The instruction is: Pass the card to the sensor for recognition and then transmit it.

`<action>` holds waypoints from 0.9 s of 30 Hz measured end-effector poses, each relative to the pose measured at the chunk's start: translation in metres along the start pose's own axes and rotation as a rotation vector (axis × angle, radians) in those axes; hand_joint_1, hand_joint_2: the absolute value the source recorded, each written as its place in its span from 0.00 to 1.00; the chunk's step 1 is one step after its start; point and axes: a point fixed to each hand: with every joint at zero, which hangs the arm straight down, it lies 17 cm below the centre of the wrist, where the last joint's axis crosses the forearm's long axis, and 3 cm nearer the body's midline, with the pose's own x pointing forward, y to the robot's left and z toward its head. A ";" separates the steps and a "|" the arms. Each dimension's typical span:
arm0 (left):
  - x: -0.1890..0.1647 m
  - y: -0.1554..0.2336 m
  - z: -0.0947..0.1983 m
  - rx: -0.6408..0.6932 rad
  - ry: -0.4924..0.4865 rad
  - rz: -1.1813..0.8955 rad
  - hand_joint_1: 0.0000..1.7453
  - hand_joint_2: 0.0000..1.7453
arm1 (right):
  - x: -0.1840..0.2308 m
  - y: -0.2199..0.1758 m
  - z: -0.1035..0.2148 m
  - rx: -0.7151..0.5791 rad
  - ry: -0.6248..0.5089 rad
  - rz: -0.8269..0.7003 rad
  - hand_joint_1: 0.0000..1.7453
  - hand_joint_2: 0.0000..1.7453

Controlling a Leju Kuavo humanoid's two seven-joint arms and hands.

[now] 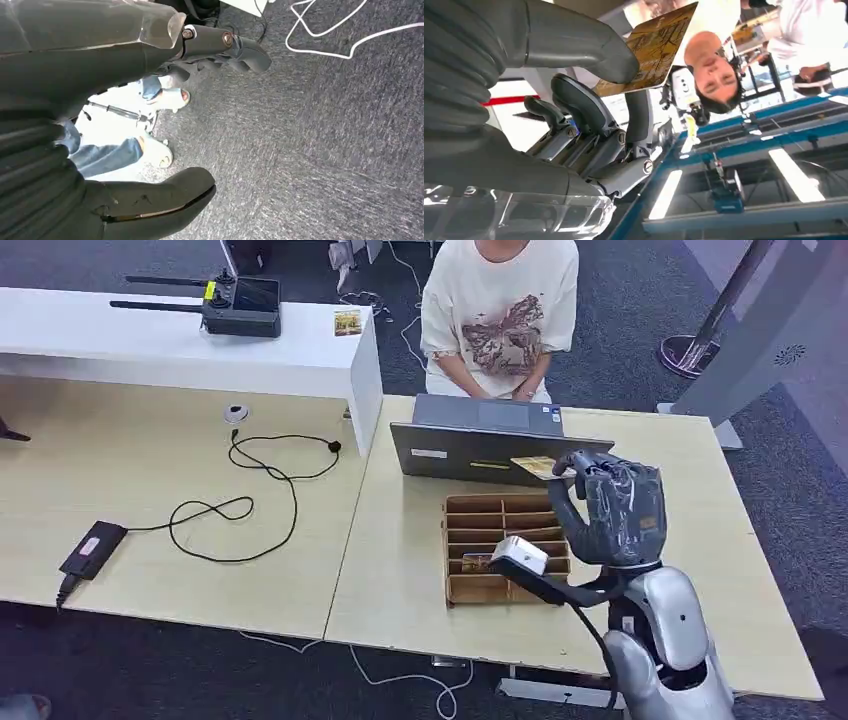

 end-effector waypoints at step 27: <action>0.011 -0.003 0.001 0.002 -0.015 0.004 0.00 1.00 | -0.056 -0.077 -0.121 0.033 -0.022 0.176 1.00 1.00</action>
